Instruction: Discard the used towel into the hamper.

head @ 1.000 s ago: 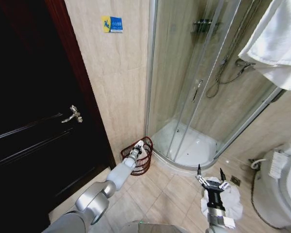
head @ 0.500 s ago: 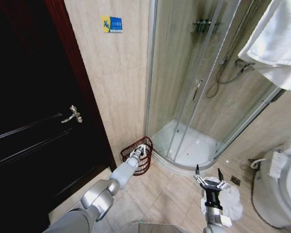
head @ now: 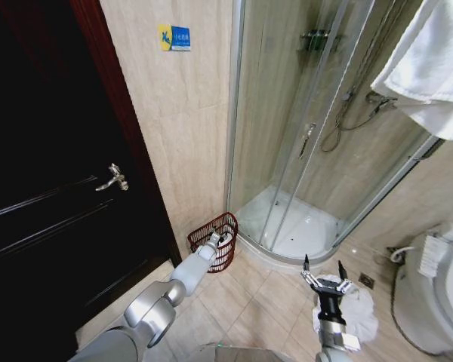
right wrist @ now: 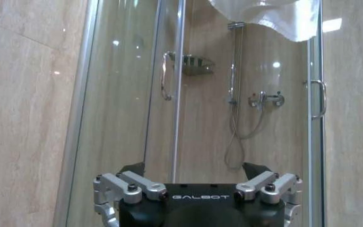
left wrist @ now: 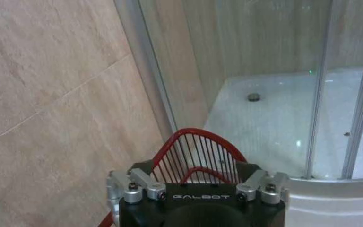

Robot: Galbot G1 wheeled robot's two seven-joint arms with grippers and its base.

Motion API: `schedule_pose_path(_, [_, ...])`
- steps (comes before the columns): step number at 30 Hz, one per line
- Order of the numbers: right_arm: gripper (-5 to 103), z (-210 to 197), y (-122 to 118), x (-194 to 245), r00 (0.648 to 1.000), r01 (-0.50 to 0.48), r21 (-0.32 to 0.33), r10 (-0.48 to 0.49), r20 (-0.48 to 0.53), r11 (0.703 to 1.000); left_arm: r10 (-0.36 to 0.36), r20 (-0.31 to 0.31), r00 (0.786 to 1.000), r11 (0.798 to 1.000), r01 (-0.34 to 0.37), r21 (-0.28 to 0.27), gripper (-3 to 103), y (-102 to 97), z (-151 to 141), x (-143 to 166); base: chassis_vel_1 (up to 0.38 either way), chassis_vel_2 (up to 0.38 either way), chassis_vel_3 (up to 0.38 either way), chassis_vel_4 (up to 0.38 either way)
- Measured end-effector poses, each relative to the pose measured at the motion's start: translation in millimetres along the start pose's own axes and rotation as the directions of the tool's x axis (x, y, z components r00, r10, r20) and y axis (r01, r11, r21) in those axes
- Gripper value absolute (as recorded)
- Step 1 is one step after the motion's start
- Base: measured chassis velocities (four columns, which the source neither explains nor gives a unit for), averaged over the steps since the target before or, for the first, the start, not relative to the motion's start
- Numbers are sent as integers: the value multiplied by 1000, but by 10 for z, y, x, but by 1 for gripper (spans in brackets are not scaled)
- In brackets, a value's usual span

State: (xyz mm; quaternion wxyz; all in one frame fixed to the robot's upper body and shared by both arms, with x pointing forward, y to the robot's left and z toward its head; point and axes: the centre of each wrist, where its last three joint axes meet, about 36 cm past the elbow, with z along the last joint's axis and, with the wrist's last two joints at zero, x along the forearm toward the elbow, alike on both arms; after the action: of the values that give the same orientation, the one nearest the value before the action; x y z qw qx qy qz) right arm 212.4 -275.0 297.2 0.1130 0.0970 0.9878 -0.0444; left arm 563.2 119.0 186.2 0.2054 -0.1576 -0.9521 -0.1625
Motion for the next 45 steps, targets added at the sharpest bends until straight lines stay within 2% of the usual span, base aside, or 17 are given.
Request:
schedule_pose_path(1, [100, -5, 0, 3, 1000, 0, 0, 0, 1, 1000, -1, 4, 1000, 1000, 1, 2, 94, 3, 5, 10, 0, 0, 0, 0])
schedule_pose_path(4, [100, -14, 0, 0, 1000, -1, 0, 1, 4, 1000, -1, 21, 1000, 1000, 1, 16, 100, 18, 11, 46, 0, 0, 0, 0])
schedule_pose_path(14, [100, -57, 7, -35, 1000, 0, 1, 0, 17, 1000, 4, 57, 998, 999, -7, 52, 100, 55, -6, 176, 0, 0, 0, 0])
schedule_pose_path(18, [100, -87, 2, -52, 1000, 3, 4, -3, 23, 1000, 9, 56, 998, 996, -14, 86, 100, 83, -38, 268, 0, 0, 0, 0])
schedule_pose_path(22, [100, -147, -41, -95, 1000, -12, 18, 12, 17, 1000, 12, 55, 998, 987, -20, 158, 100, 240, -38, 543, 0, 0, 0, 0])
schedule_pose_path(23, [100, -147, -41, -95, 1000, -12, 18, 12, 17, 1000, 12, 55, 998, 987, -20, 158, 100, 240, -38, 543, 0, 0, 0, 0])
schedule_pose_path(28, [100, -256, -97, -159, 999, -31, 37, 32, -7, 999, -19, 96, 995, 974, -3, 225, 100, 397, -85, 905, 0, 0, 0, 0])
schedule_pose_path(29, [100, -256, -97, -159, 999, -31, 37, 32, -7, 999, -19, 96, 995, 974, -3, 225, 100, 397, -85, 905, 0, 0, 0, 0])
schedule_pose_path(31, [100, -330, -123, -213, 999, -35, 40, 35, -15, 999, -34, 111, 993, 963, 3, 269, 100, 449, -115, 1112, 0, 0, 0, 0])
schedule_pose_path(32, [100, -330, -123, -213, 999, -35, 40, 35, -15, 999, -34, 111, 993, 963, 3, 269, 100, 449, -115, 1112, 0, 0, 0, 0])
schedule_pose_path(36, [100, -485, -117, -331, 999, -43, 37, 43, -16, 998, -61, 143, 988, 948, 12, 319, 100, 567, -135, 1618, 0, 0, 0, 0])
schedule_pose_path(37, [100, -485, -117, -331, 999, -43, 37, 43, -16, 998, -61, 143, 988, 948, 12, 319, 100, 567, -135, 1618, 0, 0, 0, 0])
schedule_pose_path(39, [100, -580, -71, -415, 997, -74, 25, 74, 8, 997, -80, 168, 983, 941, 19, 338, 100, 603, -131, 1948, 0, 0, 0, 0])
schedule_pose_path(40, [100, -580, -71, -415, 997, -74, 25, 74, 8, 997, -80, 168, 983, 941, 19, 338, 100, 603, -131, 1948, 0, 0, 0, 0])
schedule_pose_path(43, [100, -737, -35, -485, 996, -86, 12, 86, 16, 996, -135, 207, 969, 928, 51, 368, 100, 715, -208, 2400, 0, 0, 0, 0])
schedule_pose_path(44, [100, -737, -35, -485, 996, -86, 12, 86, 16, 996, -135, 207, 969, 928, 51, 368, 100, 715, -208, 2400, 0, 0, 0, 0])
schedule_pose_path(45, [100, -810, -23, -502, 996, -82, 4, 82, 20, 997, -158, 234, 959, 924, 60, 377, 100, 746, -297, 2589, 0, 0, 0, 0])
